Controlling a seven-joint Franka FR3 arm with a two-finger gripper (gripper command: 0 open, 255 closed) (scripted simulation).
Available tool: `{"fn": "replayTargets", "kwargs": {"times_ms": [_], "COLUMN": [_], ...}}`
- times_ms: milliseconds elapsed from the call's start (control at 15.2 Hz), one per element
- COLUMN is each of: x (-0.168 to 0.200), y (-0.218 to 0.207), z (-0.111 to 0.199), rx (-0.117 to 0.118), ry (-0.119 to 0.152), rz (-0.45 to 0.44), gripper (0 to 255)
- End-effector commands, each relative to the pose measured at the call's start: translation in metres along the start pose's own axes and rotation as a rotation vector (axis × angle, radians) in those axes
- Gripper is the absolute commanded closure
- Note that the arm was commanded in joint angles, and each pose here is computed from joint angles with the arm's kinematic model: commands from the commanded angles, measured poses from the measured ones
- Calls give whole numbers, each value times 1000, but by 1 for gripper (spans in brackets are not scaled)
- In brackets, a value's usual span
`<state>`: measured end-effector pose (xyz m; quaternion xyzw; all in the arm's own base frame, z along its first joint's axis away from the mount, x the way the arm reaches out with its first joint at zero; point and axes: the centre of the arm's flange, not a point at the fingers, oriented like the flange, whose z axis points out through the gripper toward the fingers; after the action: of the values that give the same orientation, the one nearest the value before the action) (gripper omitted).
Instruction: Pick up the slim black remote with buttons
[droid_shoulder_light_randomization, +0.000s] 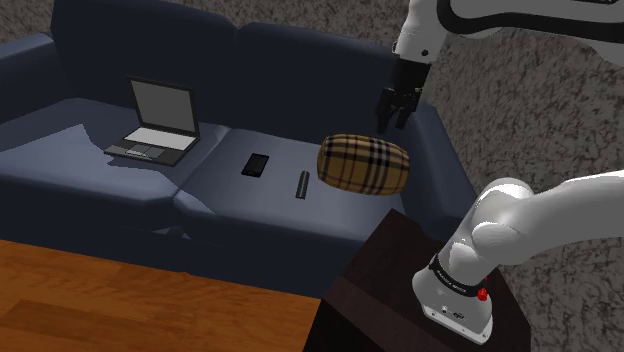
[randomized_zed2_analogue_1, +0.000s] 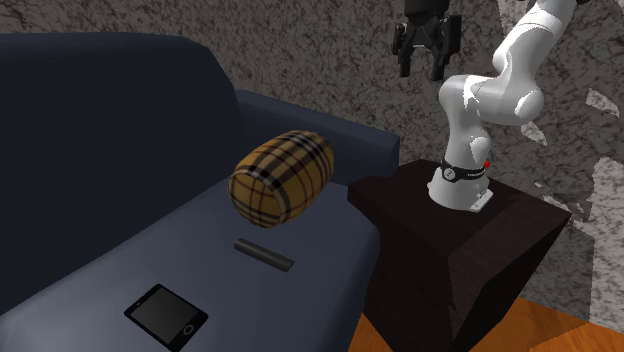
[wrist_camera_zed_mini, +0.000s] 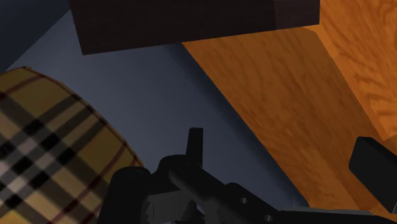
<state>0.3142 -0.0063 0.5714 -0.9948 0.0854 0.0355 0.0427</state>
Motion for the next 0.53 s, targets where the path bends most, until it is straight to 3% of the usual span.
{"fn": "replayTargets", "kwargs": {"times_ms": [0,462], "x": [0,71], "y": [0,1], "z": [0,61], "rx": [0,13], "ry": [0,-15], "rz": [0,139], "gripper": [0,0]}}
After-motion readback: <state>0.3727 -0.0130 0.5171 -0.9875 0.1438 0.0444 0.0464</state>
